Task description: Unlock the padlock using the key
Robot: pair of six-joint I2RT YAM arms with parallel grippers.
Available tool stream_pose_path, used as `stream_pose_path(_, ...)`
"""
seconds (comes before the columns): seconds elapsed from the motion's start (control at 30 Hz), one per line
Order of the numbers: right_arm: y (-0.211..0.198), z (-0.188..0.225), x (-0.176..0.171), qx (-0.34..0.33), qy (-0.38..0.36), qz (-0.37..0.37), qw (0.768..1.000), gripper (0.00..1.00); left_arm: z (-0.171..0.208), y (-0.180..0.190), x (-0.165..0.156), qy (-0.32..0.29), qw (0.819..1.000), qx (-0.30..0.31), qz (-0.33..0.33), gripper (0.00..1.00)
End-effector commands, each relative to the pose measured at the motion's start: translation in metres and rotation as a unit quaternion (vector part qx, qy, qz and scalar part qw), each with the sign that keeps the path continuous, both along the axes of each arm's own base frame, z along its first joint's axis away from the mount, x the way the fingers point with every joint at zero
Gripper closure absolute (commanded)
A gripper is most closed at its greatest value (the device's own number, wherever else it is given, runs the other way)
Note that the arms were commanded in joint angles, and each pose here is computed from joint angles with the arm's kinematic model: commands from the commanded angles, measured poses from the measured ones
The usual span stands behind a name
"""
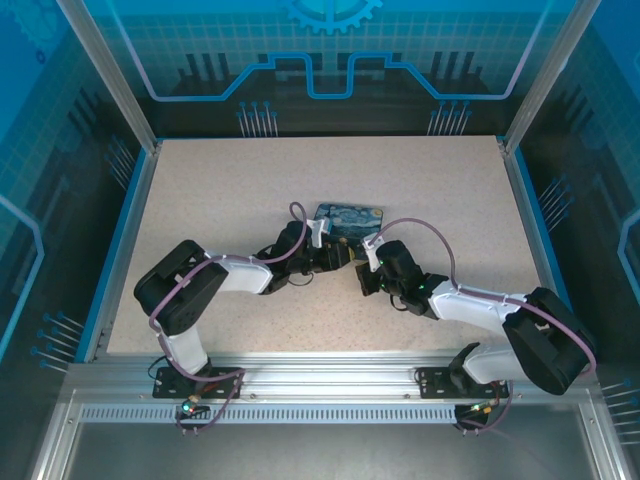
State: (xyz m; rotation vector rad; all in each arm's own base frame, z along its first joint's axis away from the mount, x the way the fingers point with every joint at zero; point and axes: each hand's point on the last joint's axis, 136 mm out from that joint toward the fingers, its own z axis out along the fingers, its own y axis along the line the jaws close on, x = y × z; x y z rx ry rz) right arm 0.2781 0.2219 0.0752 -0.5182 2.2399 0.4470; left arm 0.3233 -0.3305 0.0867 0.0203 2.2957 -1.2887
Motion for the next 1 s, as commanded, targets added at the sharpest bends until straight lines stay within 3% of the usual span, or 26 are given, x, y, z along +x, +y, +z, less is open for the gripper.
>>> stream_pose_path(0.0,0.01,0.013,0.006,0.026,-0.03,0.006,0.999,1.0,0.039,-0.013,0.002,-0.039,0.998,-0.037,-0.017,0.74)
stream_pose_path(0.7,0.018,0.05,0.035,0.114,-0.095,0.02,0.989,1.0,0.051,-0.021,0.0,-0.039,0.997,-0.054,-0.028,0.74)
stream_pose_path(0.97,0.019,0.048,0.044,0.092,-0.119,0.032,0.988,1.0,0.059,-0.025,-0.001,-0.03,0.997,-0.069,-0.03,0.75)
